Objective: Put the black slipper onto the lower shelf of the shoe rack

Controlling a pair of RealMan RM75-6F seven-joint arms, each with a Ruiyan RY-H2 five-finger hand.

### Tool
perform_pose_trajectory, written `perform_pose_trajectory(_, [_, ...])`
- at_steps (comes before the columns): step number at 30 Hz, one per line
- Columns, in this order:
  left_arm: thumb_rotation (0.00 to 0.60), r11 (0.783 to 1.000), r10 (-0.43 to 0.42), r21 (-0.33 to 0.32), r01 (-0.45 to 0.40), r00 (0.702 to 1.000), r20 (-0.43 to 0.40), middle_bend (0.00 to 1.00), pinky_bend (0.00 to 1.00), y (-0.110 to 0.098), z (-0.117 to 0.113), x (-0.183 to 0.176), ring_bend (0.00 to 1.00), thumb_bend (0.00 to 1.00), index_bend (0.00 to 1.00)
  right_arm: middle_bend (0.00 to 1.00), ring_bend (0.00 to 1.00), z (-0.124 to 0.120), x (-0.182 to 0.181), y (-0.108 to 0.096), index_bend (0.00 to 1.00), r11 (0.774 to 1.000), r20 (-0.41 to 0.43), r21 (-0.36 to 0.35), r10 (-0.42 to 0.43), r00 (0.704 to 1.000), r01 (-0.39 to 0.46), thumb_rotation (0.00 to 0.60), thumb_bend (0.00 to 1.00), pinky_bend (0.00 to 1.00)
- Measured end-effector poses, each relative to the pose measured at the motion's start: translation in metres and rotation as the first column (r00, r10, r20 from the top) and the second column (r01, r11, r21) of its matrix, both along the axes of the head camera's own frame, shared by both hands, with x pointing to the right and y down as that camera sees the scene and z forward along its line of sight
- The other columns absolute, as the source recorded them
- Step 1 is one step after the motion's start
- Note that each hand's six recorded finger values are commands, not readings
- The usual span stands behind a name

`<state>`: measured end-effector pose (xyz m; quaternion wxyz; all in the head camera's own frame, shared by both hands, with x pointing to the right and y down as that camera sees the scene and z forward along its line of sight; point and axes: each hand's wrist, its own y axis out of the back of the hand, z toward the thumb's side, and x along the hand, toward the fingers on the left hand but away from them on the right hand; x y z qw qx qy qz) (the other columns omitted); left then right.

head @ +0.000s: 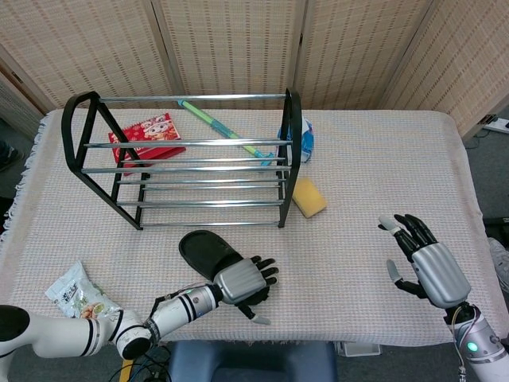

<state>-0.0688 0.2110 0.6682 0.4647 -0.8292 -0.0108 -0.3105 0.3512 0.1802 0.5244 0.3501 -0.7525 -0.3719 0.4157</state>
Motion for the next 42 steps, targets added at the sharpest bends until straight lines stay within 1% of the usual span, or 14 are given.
perform_pose_trajectory(6, [0.064,1.000,0.011,0.018,-0.011,0.999,0.033,0.20,0.25,0.003,0.009,0.010,0.09,0.13,0.27,0.19,0.12,0.001,0.005,0.002,0.00,1.000,0.001,-0.005,0.014,1.000,-0.014,0.600,0.57,0.07])
perform_pose_trajectory(9, [0.066,0.999,0.018,0.039,-0.020,0.998,0.058,0.21,0.25,0.003,0.013,0.011,0.09,0.13,0.28,0.19,0.12,0.001,0.008,0.004,0.00,1.000,0.002,-0.005,0.023,1.000,-0.023,0.600,0.57,0.07])
perform_pose_trajectory(13, [0.064,0.997,0.025,0.075,-0.031,0.996,0.089,0.25,0.25,0.003,0.016,0.008,0.09,0.13,0.31,0.19,0.12,0.001,0.010,0.005,0.00,1.000,0.003,-0.009,0.028,1.000,-0.028,0.600,0.57,0.07])
perform_pose_trajectory(17, [0.067,0.994,0.032,0.104,-0.042,0.995,0.091,0.30,0.24,0.006,0.012,0.006,0.10,0.13,0.35,0.19,0.12,0.003,0.011,0.004,0.00,1.000,0.005,-0.011,0.029,1.000,-0.029,0.600,0.57,0.07])
perform_pose_trajectory(21, [0.066,0.992,0.040,0.116,-0.050,0.996,0.082,0.38,0.24,0.009,0.007,0.003,0.14,0.13,0.42,0.19,0.12,0.002,0.009,0.004,0.00,1.000,0.006,-0.010,0.024,1.000,-0.024,0.600,0.57,0.07])
perform_pose_trajectory(23, [0.064,0.989,0.054,0.134,-0.065,0.995,0.083,0.41,0.24,0.011,0.005,0.001,0.15,0.13,0.45,0.19,0.12,0.002,0.009,0.005,0.00,1.000,0.007,-0.010,0.024,1.000,-0.024,0.600,0.57,0.07])
perform_pose_trajectory(27, [0.067,0.984,0.078,0.151,-0.092,0.992,0.097,0.44,0.24,0.017,0.003,-0.007,0.18,0.13,0.48,0.19,0.12,0.001,0.009,0.005,0.00,1.000,0.009,-0.007,0.027,1.000,-0.027,0.600,0.57,0.07])
perform_pose_trajectory(31, [0.066,0.983,0.078,0.157,-0.095,0.991,0.107,0.46,0.24,0.019,-0.002,-0.017,0.19,0.13,0.50,0.19,0.12,0.000,0.008,0.006,0.00,1.000,0.010,-0.005,0.024,1.000,-0.024,0.600,0.57,0.07])
perform_pose_trajectory(36, [0.063,0.981,0.080,0.165,-0.101,0.989,0.127,0.46,0.24,0.021,-0.007,-0.031,0.19,0.13,0.50,0.19,0.12,-0.003,0.007,0.005,0.00,1.000,0.013,0.003,0.023,1.000,-0.023,0.600,0.57,0.07])
perform_pose_trajectory(42, [0.066,0.981,0.079,0.162,-0.107,0.983,0.169,0.47,0.24,0.022,-0.004,-0.052,0.20,0.13,0.51,0.19,0.12,-0.008,0.007,0.003,0.00,0.999,0.020,0.022,0.025,0.999,-0.025,0.600,0.57,0.07])
